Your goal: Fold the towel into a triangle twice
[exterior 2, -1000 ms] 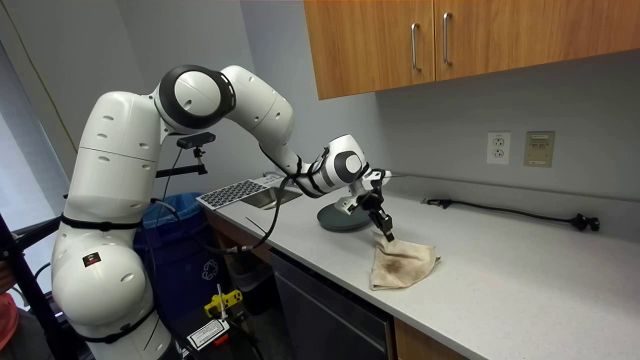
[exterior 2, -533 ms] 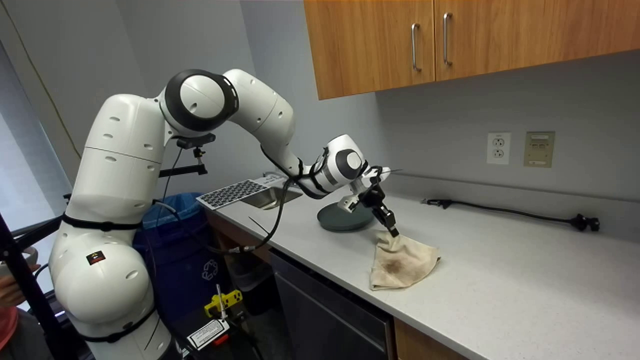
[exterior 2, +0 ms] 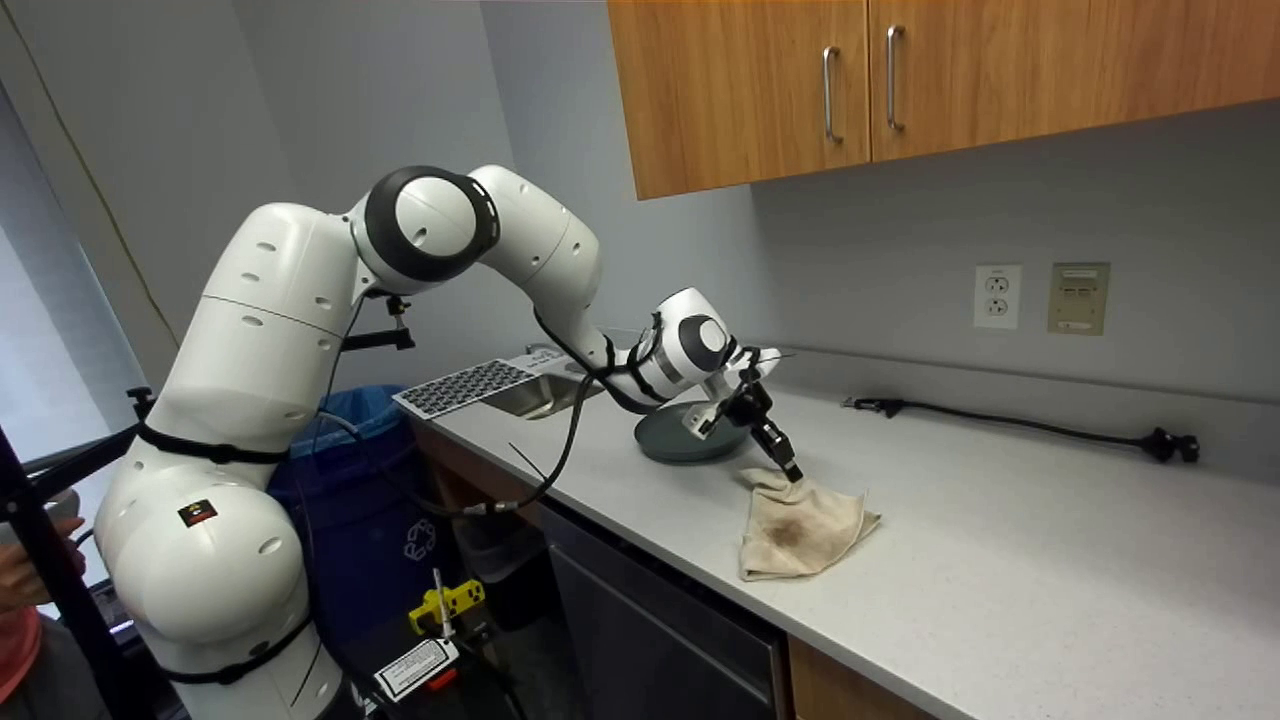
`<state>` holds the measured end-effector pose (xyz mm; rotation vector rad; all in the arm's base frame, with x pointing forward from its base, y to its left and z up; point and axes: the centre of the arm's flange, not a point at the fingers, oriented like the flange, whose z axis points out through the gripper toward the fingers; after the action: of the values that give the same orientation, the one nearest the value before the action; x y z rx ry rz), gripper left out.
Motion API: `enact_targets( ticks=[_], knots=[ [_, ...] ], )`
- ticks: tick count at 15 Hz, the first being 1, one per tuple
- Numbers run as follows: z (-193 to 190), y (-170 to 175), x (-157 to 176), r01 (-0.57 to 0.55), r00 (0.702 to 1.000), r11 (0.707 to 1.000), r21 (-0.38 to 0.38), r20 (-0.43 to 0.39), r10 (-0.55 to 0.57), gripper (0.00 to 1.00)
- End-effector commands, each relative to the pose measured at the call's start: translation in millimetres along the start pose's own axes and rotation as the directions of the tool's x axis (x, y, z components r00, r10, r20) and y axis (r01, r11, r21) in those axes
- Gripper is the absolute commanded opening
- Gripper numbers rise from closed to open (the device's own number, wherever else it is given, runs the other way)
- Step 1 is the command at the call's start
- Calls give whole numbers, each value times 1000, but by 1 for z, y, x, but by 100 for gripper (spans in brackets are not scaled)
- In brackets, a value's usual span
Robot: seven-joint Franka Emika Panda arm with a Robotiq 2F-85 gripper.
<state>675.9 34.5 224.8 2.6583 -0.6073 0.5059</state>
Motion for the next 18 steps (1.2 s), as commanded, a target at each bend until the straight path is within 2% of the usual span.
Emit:
enact_targets(
  ticks=[1,3,4,5,7,11,16,18],
  knots=[
    [4,-9,12,-36,995,999,-33,-89,33,0],
    [5,-9,16,-48,994,998,-44,-100,44,0],
    [5,-8,18,-55,994,998,-43,-100,51,5],
    [6,-8,18,-58,994,997,-43,-97,54,29],
    [6,-8,18,-60,994,997,-42,-95,56,32],
    [-3,-8,16,-36,990,998,-59,-138,27,62],
    [-25,-4,13,15,968,994,-107,-246,-41,98],
    [-30,-5,12,80,965,993,-85,-245,-99,100]
  ],
)
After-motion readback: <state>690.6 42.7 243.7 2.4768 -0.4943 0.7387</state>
